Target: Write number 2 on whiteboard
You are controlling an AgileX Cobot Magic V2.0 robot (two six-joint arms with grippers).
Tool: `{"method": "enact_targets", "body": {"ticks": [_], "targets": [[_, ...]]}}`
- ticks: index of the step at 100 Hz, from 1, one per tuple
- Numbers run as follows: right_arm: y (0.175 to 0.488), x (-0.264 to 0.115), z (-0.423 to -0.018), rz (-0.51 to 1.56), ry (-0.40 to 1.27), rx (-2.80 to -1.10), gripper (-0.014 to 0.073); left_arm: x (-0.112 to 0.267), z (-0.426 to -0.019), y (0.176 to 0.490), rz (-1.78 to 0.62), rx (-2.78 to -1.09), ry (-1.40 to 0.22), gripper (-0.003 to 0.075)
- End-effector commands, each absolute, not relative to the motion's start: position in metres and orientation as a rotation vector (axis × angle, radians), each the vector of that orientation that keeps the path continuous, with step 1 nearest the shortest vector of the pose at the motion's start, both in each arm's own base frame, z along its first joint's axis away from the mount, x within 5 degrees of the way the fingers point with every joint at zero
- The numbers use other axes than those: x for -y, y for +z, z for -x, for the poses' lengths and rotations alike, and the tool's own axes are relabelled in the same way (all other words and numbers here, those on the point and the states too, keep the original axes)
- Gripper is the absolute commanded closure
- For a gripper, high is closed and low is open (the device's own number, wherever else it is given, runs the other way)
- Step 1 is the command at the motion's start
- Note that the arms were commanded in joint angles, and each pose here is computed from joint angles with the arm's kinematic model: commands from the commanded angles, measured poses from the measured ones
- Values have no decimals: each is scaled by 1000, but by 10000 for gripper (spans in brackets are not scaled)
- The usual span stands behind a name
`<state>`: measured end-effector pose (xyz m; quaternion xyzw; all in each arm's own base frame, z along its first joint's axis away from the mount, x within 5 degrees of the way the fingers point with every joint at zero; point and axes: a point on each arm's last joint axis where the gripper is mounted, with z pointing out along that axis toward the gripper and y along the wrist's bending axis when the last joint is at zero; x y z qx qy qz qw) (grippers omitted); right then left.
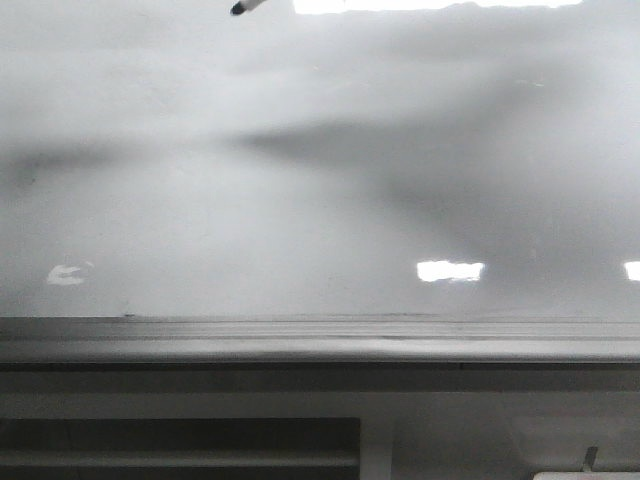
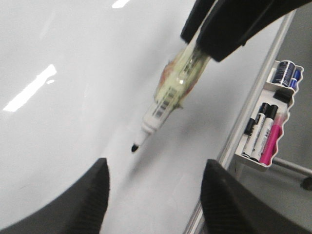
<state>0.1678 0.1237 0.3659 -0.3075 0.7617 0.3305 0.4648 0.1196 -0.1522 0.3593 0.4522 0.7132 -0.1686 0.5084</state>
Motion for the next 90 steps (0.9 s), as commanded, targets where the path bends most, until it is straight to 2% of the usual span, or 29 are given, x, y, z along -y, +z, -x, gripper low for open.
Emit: {"method": "enact_targets", "body": {"ticks": [1, 10, 46, 61, 90], "targets": [[381, -117, -167, 640, 779, -1779, 661, 141, -114, 387, -965, -1616, -473, 558], [379, -116, -170, 616, 759, -1782, 661, 134, -112, 393, -931, -1583, -474, 739], [358, -112, -185, 514, 664, -1819, 661, 130, -109, 371, -926, -1581, -478, 741], [354, -108, -187, 471, 623, -1814, 659, 131, -109, 372, -913, -1562, -488, 741], [348, -89, -167, 358, 553, -1752, 646, 131, -110, 373, -909, -1556, -490, 741]]}}
